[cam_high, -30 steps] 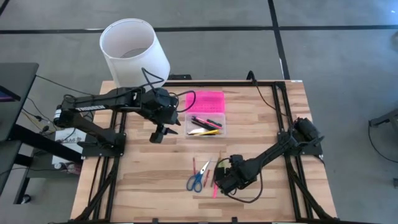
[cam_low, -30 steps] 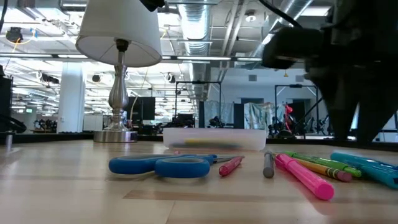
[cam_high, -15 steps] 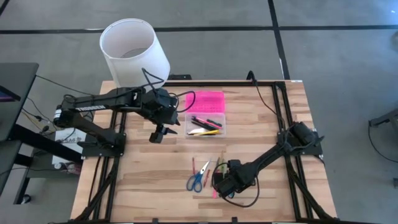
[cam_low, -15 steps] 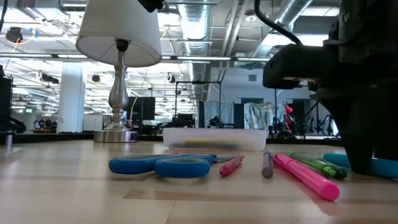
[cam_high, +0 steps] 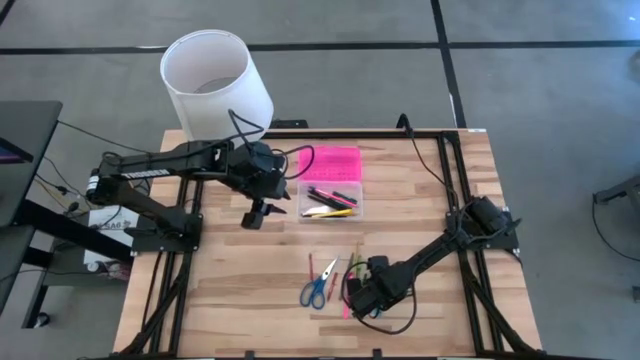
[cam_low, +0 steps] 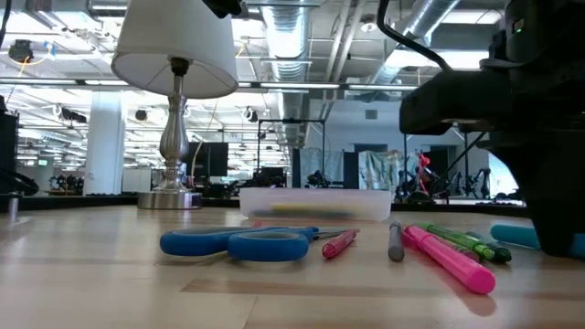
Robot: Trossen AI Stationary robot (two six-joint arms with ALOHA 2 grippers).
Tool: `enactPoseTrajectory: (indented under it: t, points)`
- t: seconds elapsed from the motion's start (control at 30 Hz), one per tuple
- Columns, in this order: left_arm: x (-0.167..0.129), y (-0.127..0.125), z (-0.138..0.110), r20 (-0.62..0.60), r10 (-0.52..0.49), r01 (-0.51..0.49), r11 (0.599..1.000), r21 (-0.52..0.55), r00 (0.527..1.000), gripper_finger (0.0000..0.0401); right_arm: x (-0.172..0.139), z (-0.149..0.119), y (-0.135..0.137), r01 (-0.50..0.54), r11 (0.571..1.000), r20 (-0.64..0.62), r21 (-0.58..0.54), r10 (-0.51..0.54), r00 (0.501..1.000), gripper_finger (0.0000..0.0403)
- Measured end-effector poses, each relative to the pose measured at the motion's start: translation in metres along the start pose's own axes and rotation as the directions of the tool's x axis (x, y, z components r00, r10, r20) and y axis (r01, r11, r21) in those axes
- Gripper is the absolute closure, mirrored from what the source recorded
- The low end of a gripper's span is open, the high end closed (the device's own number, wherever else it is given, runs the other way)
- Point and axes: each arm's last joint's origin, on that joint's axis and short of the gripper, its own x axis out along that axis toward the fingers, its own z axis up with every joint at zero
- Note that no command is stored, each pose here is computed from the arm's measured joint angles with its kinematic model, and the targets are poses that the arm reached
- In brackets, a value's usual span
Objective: Pick & place school supplies into a supply box
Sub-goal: Put the blue pen into the pink supply box
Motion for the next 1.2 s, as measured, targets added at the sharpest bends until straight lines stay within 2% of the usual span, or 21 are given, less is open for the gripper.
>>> enactPoseTrajectory:
  t: [0.1, 0.27, 0.37, 0.43, 0.53, 0.63, 0.7, 0.9, 1.2]
  points:
    - [0.000, 0.000, 0.000, 0.003, 0.008, -0.008, 1.000, 0.001, 1.000, 0.0232, 0.000, 0.001, -0.003, 0.028, 0.999, 0.008, -0.018, -0.028, 1.000, 0.0374]
    - [0.000, 0.001, 0.003, 0.025, 0.015, -0.014, 1.000, -0.009, 1.000, 0.0232, -0.003, 0.003, -0.003, 0.048, 0.999, 0.012, -0.024, -0.048, 0.999, 0.0359]
    - [0.000, 0.001, 0.004, 0.036, 0.018, -0.017, 1.000, -0.011, 0.999, 0.0232, -0.008, 0.006, -0.004, 0.107, 0.992, 0.031, -0.064, -0.105, 0.994, 0.0361]
    - [0.000, 0.002, 0.005, 0.048, 0.021, -0.020, 1.000, -0.009, 0.999, 0.0232, -0.015, 0.005, 0.000, 0.080, 0.993, 0.022, -0.092, -0.078, 0.997, 0.0368]
    - [0.000, 0.002, 0.005, 0.051, 0.022, -0.022, 1.000, -0.016, 0.998, 0.0232, -0.023, 0.009, 0.000, 0.128, 0.985, 0.047, -0.112, -0.123, 0.991, 0.0374]
    - [0.000, 0.002, 0.006, 0.054, 0.038, -0.036, 0.999, -0.029, 0.998, 0.0232, -0.034, 0.011, 0.003, 0.133, 0.981, 0.057, -0.140, -0.127, 0.990, 0.0369]
    - [0.000, 0.002, 0.006, 0.053, 0.043, -0.041, 0.998, -0.037, 0.998, 0.0232, -0.041, 0.013, 0.003, 0.156, 0.976, 0.083, -0.153, -0.145, 0.986, 0.0364]
    - [0.000, 0.003, 0.006, 0.052, 0.046, -0.042, 0.996, -0.076, 0.998, 0.0232, -0.075, 0.024, 0.013, 0.153, 0.960, 0.190, -0.234, -0.110, 0.976, 0.0371]
    - [0.000, 0.002, 0.005, 0.046, 0.046, -0.039, 0.988, -0.152, 0.998, 0.0232, -0.124, 0.064, 0.030, 0.188, 0.913, 0.394, -0.363, -0.032, 0.918, 0.0365]
